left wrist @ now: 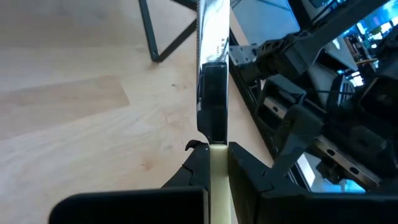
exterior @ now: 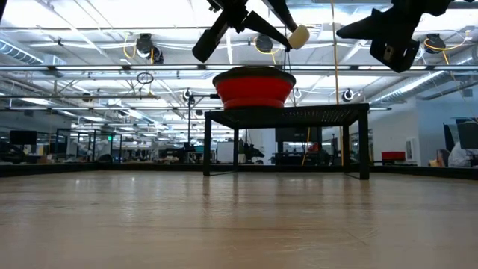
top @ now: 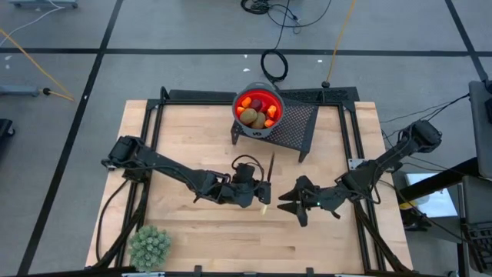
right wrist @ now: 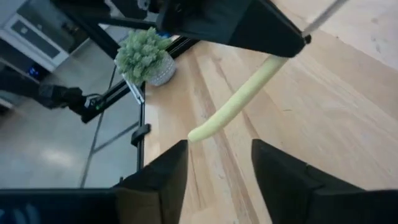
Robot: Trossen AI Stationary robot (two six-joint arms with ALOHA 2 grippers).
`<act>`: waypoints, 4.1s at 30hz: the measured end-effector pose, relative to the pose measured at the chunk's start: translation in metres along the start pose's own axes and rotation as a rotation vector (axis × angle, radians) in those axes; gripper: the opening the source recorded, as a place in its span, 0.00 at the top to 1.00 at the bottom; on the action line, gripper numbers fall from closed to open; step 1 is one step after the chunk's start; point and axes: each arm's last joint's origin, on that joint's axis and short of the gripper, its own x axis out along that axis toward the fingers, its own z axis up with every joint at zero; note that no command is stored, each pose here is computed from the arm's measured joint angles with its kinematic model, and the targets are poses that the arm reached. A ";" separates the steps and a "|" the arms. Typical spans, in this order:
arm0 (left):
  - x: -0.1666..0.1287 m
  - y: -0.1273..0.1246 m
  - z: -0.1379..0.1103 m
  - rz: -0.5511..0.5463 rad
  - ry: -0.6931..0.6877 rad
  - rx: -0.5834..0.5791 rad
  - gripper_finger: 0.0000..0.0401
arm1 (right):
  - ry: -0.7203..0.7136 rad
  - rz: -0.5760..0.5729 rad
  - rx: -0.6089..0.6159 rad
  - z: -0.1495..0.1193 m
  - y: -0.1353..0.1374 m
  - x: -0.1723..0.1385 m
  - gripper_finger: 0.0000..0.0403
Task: Pick & Place Fruit
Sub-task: Put the knife on the shelf to the right of the strainer bowl
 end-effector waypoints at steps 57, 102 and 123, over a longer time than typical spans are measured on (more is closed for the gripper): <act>-0.004 -0.006 0.011 0.086 -0.189 0.167 0.95 | -0.277 -0.136 0.137 0.016 -0.021 0.038 0.59; -0.006 -0.003 0.008 0.123 -0.183 0.189 0.95 | -0.263 -0.125 0.075 0.009 -0.023 0.051 0.68; -0.006 0.000 0.008 0.142 -0.177 0.166 0.95 | -0.249 -0.138 0.149 0.007 -0.026 0.051 0.48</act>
